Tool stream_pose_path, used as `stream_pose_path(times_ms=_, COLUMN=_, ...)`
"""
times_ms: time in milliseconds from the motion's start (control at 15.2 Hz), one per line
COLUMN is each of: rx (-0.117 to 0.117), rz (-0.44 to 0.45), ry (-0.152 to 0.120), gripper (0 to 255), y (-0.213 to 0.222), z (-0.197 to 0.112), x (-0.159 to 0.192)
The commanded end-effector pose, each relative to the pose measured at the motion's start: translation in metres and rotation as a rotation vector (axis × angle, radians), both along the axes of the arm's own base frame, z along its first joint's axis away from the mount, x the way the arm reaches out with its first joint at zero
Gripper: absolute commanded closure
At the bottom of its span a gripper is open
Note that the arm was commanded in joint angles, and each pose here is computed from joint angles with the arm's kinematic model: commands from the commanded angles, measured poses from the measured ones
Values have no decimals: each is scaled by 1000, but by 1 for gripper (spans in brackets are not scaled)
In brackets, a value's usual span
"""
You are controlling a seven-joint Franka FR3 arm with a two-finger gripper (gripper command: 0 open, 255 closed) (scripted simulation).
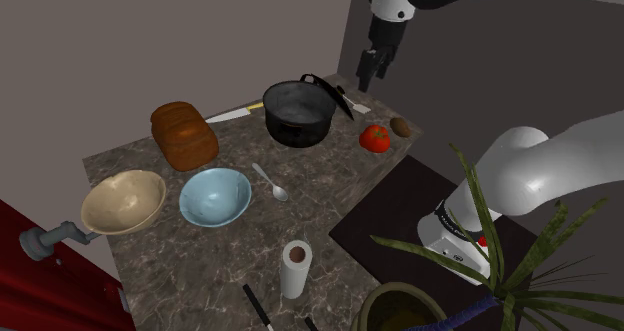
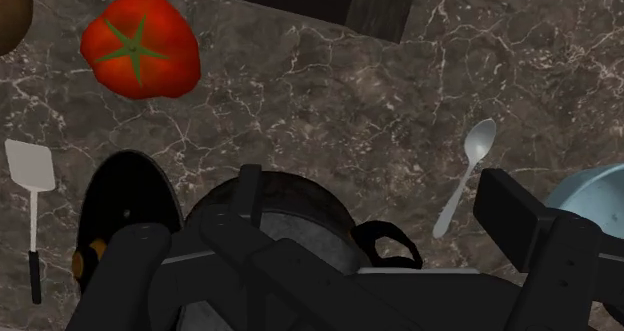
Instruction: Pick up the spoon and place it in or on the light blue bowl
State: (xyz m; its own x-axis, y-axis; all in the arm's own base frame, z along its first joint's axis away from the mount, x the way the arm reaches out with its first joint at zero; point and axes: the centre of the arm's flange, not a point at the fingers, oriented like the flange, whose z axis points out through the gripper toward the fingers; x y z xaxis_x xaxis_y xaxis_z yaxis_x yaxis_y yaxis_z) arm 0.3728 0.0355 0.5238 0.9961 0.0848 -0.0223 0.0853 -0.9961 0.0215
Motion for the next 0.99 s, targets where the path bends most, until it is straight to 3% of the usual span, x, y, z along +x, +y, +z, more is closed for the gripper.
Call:
stream_pose_path(times_ms=0, rx=11, rz=-12, ry=6, gripper=0, y=9, z=-20, x=11)
stream_pose_path(times_ms=924, rx=86, rz=-91, ry=58, gripper=0, y=89, z=-163, x=92)
